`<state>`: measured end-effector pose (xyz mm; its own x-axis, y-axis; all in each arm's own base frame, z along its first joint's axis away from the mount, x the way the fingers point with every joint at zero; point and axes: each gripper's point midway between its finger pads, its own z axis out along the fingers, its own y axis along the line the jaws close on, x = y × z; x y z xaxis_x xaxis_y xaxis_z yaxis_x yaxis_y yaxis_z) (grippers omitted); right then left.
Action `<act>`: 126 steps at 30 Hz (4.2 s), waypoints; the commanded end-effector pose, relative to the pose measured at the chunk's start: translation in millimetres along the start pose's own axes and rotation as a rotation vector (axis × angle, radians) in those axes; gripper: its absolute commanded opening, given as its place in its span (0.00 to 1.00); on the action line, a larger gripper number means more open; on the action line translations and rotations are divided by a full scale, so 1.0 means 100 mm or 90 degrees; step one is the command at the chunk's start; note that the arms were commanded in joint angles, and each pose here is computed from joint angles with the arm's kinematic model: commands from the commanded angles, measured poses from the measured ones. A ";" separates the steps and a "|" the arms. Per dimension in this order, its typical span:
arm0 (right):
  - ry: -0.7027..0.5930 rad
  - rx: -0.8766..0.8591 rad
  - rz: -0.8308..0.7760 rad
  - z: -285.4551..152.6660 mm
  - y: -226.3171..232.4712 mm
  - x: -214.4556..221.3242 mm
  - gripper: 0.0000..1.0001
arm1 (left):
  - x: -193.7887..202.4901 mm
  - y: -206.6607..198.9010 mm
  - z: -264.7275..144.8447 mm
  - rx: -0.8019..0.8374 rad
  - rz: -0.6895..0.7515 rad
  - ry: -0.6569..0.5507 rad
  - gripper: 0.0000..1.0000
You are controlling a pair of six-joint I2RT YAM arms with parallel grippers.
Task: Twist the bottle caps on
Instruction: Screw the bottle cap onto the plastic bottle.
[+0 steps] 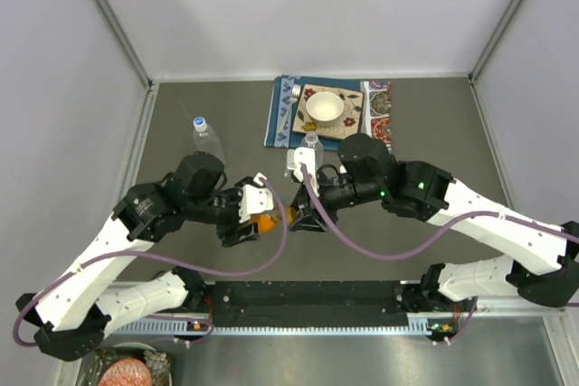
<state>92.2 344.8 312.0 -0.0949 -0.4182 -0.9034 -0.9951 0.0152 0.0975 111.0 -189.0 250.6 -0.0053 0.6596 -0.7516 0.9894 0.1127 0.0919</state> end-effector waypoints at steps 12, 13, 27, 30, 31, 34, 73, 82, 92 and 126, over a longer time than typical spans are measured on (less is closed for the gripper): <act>-0.090 0.034 -0.036 0.02 -0.16 -0.44 0.40 | -0.17 -0.06 -0.06 0.021 0.027 -0.040 0.21; -0.095 0.041 -0.038 0.02 -0.18 -0.46 0.40 | -0.17 -0.07 -0.06 0.023 0.027 -0.041 0.21; -0.101 0.021 -0.001 0.10 -0.14 -0.34 0.41 | -0.19 -0.02 -0.09 0.001 0.030 -0.044 0.20; -0.082 0.013 0.004 0.10 -0.12 -0.28 0.41 | -0.17 -0.01 -0.08 -0.003 0.030 -0.042 0.20; -0.075 0.011 0.001 0.10 -0.11 -0.26 0.41 | -0.16 0.00 -0.08 -0.005 0.028 -0.041 0.20; -0.046 0.025 0.004 0.08 -0.14 -0.15 0.41 | -0.17 0.01 -0.09 -0.011 0.029 -0.041 0.19; -0.070 -0.042 0.091 0.46 0.07 -0.09 0.39 | -0.28 0.26 -0.11 -0.083 -0.008 -0.052 0.19; -0.087 -0.109 0.098 0.43 0.27 -0.21 0.39 | -0.42 0.25 -0.19 -0.083 0.015 -0.083 0.19; -0.102 -0.129 0.170 0.51 0.28 -0.24 0.37 | -0.74 0.33 -0.30 -0.108 0.061 -0.096 0.19; -0.107 -0.164 0.383 0.56 0.33 -0.66 0.33 | -1.10 0.65 -0.45 -0.245 0.070 -0.163 0.16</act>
<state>106.9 406.3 334.6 -0.6006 -0.1768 -0.7798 -0.7995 0.1435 0.5833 120.9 -145.3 277.4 -0.0523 0.7773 -0.6269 0.9358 0.2574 0.2410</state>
